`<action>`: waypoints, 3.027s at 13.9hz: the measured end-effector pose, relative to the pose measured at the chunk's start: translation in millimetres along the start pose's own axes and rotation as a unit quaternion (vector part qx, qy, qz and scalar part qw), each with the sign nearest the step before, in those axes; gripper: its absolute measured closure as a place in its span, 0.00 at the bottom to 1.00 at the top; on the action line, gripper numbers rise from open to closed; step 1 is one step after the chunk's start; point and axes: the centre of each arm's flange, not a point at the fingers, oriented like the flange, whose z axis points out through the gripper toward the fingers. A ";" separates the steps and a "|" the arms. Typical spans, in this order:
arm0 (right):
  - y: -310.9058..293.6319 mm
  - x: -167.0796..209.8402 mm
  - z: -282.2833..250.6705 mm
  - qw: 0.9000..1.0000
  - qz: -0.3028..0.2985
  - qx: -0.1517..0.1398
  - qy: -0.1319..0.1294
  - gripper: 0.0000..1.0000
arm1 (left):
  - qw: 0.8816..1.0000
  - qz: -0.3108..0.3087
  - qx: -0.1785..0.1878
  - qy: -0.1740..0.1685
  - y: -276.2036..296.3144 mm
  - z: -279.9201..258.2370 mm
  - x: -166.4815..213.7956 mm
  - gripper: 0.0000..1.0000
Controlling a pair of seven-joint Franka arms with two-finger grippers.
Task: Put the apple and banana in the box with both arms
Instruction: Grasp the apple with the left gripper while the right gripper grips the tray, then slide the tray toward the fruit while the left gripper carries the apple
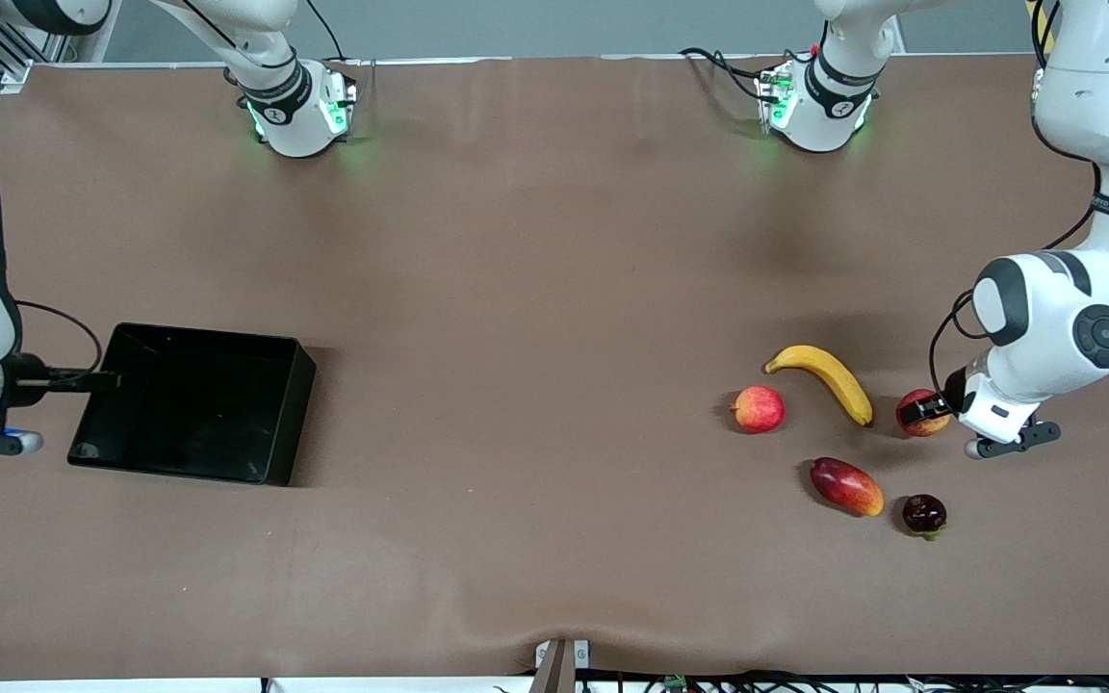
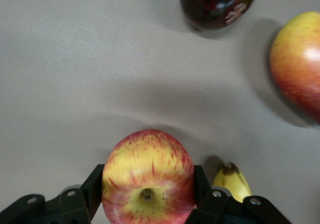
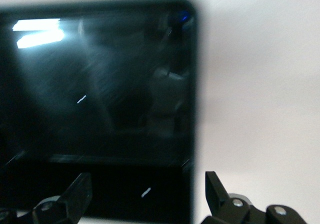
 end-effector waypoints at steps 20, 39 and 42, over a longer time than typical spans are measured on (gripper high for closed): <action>-286.0 2.4 8.6 0.988 -0.152 0.011 -0.030 0.96 | 0.999 0.027 -0.012 -0.020 142.8 -217.8 -22.7 0.26; -595.1 -137.9 102.6 1.000 0.019 -0.013 0.004 0.27 | 0.992 -0.109 0.012 -0.064 389.3 -112.7 -153.3 0.26; -537.8 -111.6 38.1 1.000 0.025 0.002 0.004 0.00 | 0.988 -0.131 0.026 -0.073 415.3 -67.8 -175.7 0.26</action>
